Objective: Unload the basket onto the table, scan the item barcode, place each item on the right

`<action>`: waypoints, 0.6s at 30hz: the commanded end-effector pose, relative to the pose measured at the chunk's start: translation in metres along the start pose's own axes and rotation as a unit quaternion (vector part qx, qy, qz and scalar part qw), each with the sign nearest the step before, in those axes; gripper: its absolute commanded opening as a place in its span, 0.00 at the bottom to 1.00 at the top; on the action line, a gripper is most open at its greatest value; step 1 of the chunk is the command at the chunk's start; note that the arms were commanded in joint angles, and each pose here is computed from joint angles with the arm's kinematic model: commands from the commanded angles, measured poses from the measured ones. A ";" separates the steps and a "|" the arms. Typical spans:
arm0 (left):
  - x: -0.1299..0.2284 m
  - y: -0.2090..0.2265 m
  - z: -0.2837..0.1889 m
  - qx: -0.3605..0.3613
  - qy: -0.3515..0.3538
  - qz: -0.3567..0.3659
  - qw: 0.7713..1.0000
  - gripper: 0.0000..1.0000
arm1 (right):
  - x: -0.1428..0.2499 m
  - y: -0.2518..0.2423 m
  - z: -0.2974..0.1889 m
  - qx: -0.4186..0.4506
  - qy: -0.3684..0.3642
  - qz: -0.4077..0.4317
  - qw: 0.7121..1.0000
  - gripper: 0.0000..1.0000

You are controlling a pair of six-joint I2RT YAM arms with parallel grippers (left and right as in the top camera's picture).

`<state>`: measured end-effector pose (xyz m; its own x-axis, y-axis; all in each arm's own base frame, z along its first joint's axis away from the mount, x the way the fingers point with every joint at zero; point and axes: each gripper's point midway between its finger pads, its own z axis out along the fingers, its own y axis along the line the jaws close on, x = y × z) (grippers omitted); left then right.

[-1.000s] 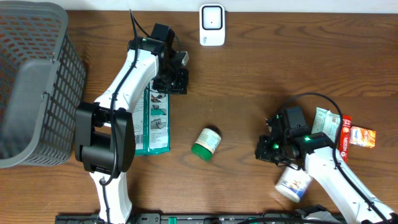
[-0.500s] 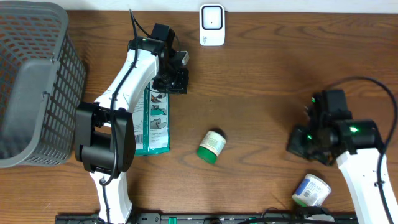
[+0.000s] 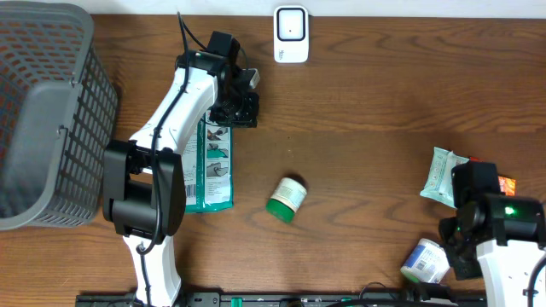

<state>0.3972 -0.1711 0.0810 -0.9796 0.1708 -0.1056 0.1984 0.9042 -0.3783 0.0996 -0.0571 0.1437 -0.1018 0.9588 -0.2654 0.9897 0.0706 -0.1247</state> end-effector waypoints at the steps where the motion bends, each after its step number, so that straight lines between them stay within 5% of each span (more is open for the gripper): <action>1: -0.008 -0.005 -0.013 -0.003 -0.020 0.012 1.000 0.14 | -0.002 -0.003 0.017 0.008 -0.018 0.087 0.996 0.03; 13: -0.007 -0.005 -0.013 -0.003 -0.018 0.011 1.000 0.15 | 0.021 0.009 0.084 0.019 -0.005 0.084 0.996 0.01; 18: -0.009 -0.005 -0.013 -0.002 -0.022 0.013 1.000 0.14 | 0.062 0.029 0.083 -0.025 0.116 0.029 0.993 0.01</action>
<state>0.3973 -0.1711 0.0810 -0.9796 0.1707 -0.1060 0.1985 0.9041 -0.3783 0.1130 -0.0604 0.0665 0.0446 0.9554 -0.2918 0.9964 -0.0635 -0.0556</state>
